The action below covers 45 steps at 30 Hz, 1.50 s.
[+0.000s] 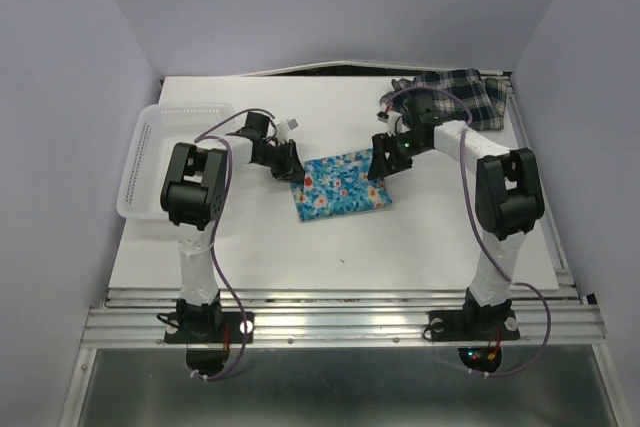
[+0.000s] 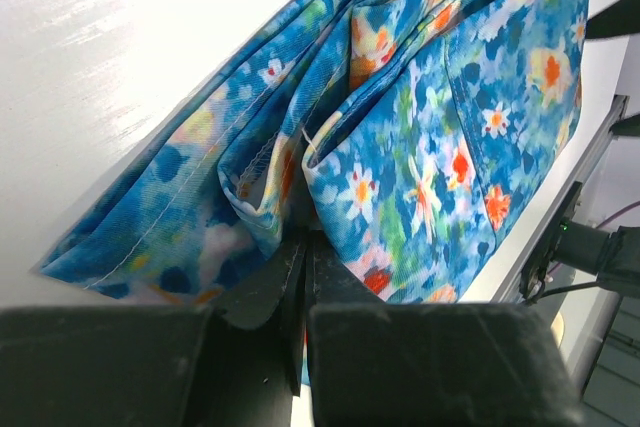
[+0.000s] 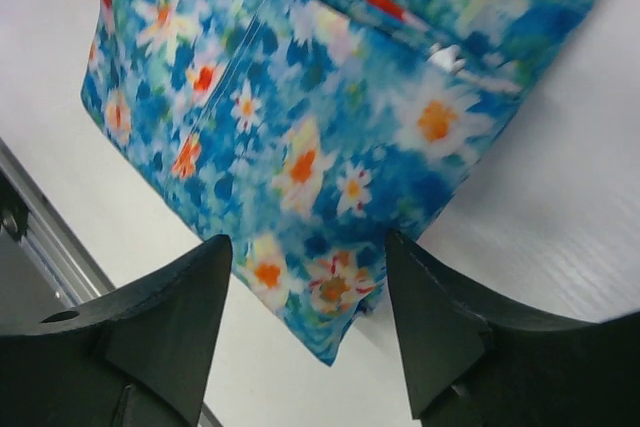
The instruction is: Fold and stack the skirts
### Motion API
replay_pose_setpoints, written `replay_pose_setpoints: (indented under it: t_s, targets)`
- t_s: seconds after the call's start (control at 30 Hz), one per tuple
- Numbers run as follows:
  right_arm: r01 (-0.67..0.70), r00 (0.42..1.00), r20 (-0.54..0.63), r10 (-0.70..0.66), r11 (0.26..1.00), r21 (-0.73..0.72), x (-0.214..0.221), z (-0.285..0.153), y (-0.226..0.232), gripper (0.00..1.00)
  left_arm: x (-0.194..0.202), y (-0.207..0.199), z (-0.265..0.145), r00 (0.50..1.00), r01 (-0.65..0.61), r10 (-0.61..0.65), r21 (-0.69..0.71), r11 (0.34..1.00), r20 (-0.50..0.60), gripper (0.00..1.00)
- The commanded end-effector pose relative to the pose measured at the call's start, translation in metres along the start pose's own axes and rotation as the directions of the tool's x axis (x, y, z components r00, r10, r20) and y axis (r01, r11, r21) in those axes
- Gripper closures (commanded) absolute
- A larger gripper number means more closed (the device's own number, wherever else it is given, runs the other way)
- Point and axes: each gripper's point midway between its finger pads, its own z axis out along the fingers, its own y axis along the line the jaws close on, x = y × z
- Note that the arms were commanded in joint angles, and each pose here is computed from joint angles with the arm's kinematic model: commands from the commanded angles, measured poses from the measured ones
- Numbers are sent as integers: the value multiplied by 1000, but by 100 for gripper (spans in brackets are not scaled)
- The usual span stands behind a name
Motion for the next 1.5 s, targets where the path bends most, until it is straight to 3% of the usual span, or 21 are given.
replay_pose_setpoints:
  t_s: [0.0,0.3,0.47,0.6,0.67,0.7,0.8,1.13,1.17,1.2,1.23,1.4,1.47]
  targets:
    - [1,985,169,-17,995,95,-51,-13,-14,29,20,24,-1,999,2,-6,-119,993,-38,89]
    - [-71,987,147,59,994,79,-52,9,-29,28,20,24,-1,999,-1,-3,-117,993,-41,89]
    - [-83,989,126,75,995,60,-52,19,-33,34,19,23,0,999,-7,3,-114,993,-41,89]
    - [-55,989,140,47,997,58,-59,17,-33,60,20,24,0,999,-12,7,-118,993,-46,90]
    - [-33,987,161,25,998,48,-67,13,-28,68,20,25,1,999,-13,7,-121,993,-49,91]
    - [-16,984,178,10,999,30,-72,12,-23,79,21,26,1,999,-12,5,-124,992,-52,91]
    - [24,974,225,-24,1000,2,-85,7,-15,99,22,27,1,998,-12,5,-129,992,-55,93]
    - [96,959,272,-83,995,-37,-98,7,-8,98,24,32,3,997,-6,-4,-140,990,-73,95]
    - [97,958,275,-84,995,-35,-99,7,-8,95,24,32,3,997,-5,-5,-142,990,-72,95]
    - [97,956,280,-85,995,-30,-101,7,-9,83,24,31,3,997,-7,-3,-139,990,-72,95]
    - [77,958,279,-67,997,-24,-102,8,-11,65,24,32,3,997,-5,-5,-139,990,-74,95]
    - [48,961,273,-54,998,29,-103,9,-22,64,24,30,3,997,-4,-6,-133,991,-74,95]
    - [50,965,258,-57,998,33,-101,10,-24,69,23,30,3,997,-6,-4,-133,991,-72,95]
